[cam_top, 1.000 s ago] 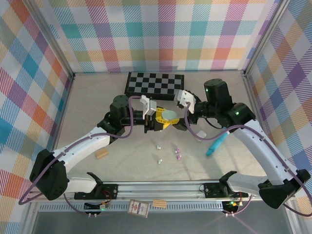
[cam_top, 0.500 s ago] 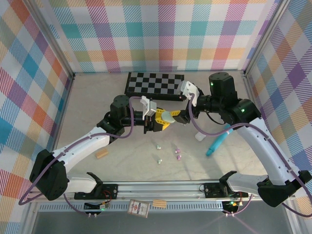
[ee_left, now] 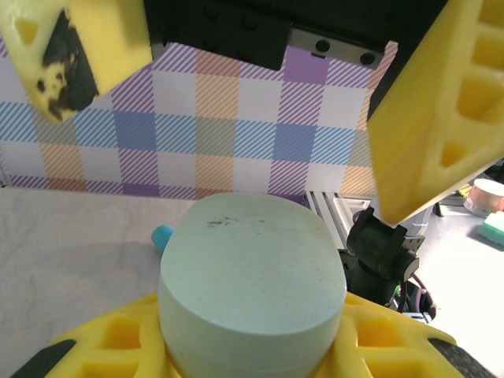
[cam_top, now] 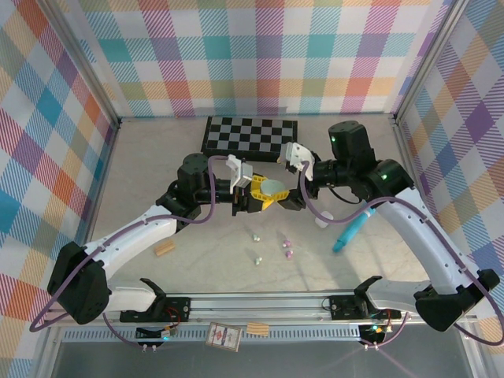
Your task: Insert the wireless bluetooth earbuds into the charging case
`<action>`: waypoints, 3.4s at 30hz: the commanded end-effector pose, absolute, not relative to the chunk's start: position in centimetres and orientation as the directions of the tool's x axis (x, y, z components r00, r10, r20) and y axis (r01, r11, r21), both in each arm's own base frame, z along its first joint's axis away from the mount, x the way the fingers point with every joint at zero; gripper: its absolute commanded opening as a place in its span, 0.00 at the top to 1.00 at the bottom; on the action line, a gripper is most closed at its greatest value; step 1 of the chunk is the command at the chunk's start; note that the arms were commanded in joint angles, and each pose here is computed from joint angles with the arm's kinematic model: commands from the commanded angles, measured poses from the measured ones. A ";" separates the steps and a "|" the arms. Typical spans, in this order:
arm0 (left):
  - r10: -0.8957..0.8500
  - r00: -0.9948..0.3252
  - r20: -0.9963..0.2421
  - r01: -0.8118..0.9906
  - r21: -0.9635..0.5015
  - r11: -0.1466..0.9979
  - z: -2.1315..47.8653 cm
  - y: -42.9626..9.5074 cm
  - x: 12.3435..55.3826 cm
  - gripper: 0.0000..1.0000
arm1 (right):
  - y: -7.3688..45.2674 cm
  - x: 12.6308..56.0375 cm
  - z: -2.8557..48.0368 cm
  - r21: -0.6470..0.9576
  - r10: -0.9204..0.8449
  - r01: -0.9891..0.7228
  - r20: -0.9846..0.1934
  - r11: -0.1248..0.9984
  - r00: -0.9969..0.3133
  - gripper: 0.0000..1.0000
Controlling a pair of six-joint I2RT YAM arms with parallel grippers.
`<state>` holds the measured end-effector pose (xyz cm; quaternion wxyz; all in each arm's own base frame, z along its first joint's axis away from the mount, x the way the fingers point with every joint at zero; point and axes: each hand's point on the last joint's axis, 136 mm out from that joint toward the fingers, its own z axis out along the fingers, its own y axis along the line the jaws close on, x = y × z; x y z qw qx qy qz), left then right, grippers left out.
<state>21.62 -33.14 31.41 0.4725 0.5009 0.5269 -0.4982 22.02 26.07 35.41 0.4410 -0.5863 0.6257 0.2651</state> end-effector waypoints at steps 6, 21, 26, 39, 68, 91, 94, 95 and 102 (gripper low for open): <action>-0.012 0.030 -0.999 0.999 0.030 -0.018 34.8 -32.7 20.8 0.66 | 25.8 22.5 34.5 -0.221 -0.536 -0.959 -0.839 0.176 0.095 0.09; 0.001 0.020 -1.000 0.999 0.020 -0.032 34.3 -32.6 20.5 0.67 | 24.9 25.5 37.1 -0.336 -0.508 -0.876 -0.852 0.347 0.126 0.09; 0.002 0.025 -1.000 0.999 0.025 -0.029 34.2 -32.5 20.4 0.67 | 24.6 26.2 38.1 -0.362 -0.496 -0.848 -0.857 0.388 0.139 0.09; 0.003 0.029 -1.000 0.999 0.029 -0.026 34.0 -32.4 20.3 0.67 | 24.0 26.9 39.4 -0.339 -0.463 -0.819 -0.880 0.463 0.102 0.08; -0.062 -0.055 -0.997 0.989 -0.062 0.131 32.0 -30.4 25.5 0.68 | 18.4 30.1 36.8 0.321 0.077 -0.632 -0.921 0.706 -0.381 0.04; -0.009 0.040 -0.999 0.848 0.029 0.529 28.0 -23.4 31.7 0.68 | 24.5 22.5 12.6 0.537 -0.102 -0.402 -0.503 0.742 -0.858 0.02; -0.004 0.050 -0.999 0.846 0.041 0.532 28.0 -23.0 32.5 0.68 | 26.5 20.9 11.7 0.540 -0.150 -0.437 -0.494 0.719 -0.857 0.05; -0.004 0.055 -0.998 0.844 0.045 0.535 28.0 -22.9 32.8 0.69 | 27.0 20.8 11.5 0.553 -0.151 -0.437 -0.486 0.709 -0.861 0.06; -0.047 0.067 -0.997 0.822 0.029 0.569 28.6 -21.3 34.4 0.69 | 31.2 21.8 10.0 0.630 -0.220 -0.437 -0.395 0.643 -0.892 0.15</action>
